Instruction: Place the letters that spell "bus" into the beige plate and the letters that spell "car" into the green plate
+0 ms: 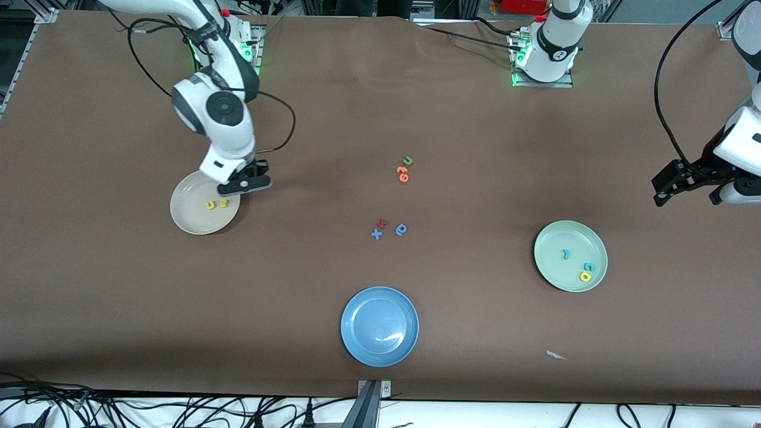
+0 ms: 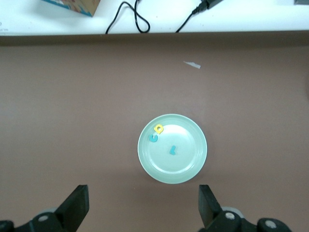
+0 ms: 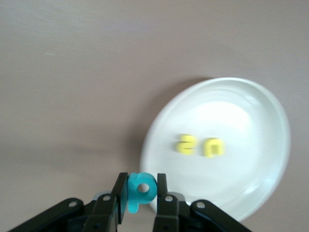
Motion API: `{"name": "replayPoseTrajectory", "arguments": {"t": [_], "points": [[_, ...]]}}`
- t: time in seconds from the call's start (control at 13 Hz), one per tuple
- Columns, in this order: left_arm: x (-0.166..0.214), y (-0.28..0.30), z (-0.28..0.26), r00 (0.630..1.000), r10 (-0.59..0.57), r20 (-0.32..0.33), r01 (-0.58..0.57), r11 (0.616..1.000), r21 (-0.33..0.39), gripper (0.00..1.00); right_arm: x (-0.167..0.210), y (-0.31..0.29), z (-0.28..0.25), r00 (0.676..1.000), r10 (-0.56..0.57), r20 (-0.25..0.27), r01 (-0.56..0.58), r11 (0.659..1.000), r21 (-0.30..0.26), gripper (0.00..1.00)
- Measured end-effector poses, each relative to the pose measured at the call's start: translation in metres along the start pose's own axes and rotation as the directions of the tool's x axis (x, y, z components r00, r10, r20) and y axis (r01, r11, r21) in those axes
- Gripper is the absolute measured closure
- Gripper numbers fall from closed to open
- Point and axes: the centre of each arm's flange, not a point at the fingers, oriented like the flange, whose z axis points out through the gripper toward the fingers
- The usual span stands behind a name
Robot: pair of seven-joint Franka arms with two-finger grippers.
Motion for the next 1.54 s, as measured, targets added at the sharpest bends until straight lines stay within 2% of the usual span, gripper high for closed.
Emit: {"name": "replayPoseTrajectory", "arguments": {"t": [0.23, 0.31, 0.46, 0.69, 0.77, 1.15, 1.38, 1.54], "points": [[-0.006, 0.000, 0.001, 0.999, -0.001, 0.042, 0.001, 1.000, 0.002, 0.00, -0.006, 0.062, 0.020, 0.999, -0.022, 0.041, 0.022, 1.000, -0.015, 0.72], [-0.008, -0.001, 0.000, 0.999, -0.001, 0.049, 0.001, 1.000, 0.002, 0.00, -0.008, 0.072, 0.024, 0.999, -0.007, 0.049, 0.007, 1.000, -0.015, 0.66], [-0.011, 0.000, 0.000, 0.997, -0.001, 0.073, 0.000, 1.000, 0.002, 0.00, -0.009, 0.072, 0.024, 0.998, 0.032, 0.059, -0.033, 0.999, 0.015, 0.46], [-0.013, 0.003, 0.001, 0.996, 0.004, 0.085, -0.004, 1.000, 0.002, 0.00, -0.008, 0.069, 0.023, 0.996, 0.056, 0.064, -0.059, 0.998, 0.039, 0.12], [-0.013, 0.006, 0.001, 0.996, 0.008, 0.088, -0.008, 1.000, 0.001, 0.00, -0.008, 0.069, 0.023, 0.996, 0.058, 0.065, -0.060, 0.997, 0.040, 0.07], [-0.013, 0.016, 0.009, 0.994, 0.019, 0.105, -0.019, 1.000, -0.003, 0.00, 0.004, 0.071, 0.005, 0.987, 0.128, 0.096, -0.136, 0.987, 0.083, 0.07], [-0.013, 0.017, 0.010, 0.994, 0.019, 0.107, -0.018, 1.000, -0.006, 0.00, 0.037, 0.077, -0.059, 0.974, 0.166, 0.153, -0.180, 0.980, 0.086, 0.07], [-0.013, 0.017, 0.010, 0.994, 0.018, 0.107, -0.018, 1.000, -0.006, 0.00, 0.052, 0.088, -0.102, 0.969, 0.187, 0.159, -0.204, 0.974, 0.098, 0.07]]}}
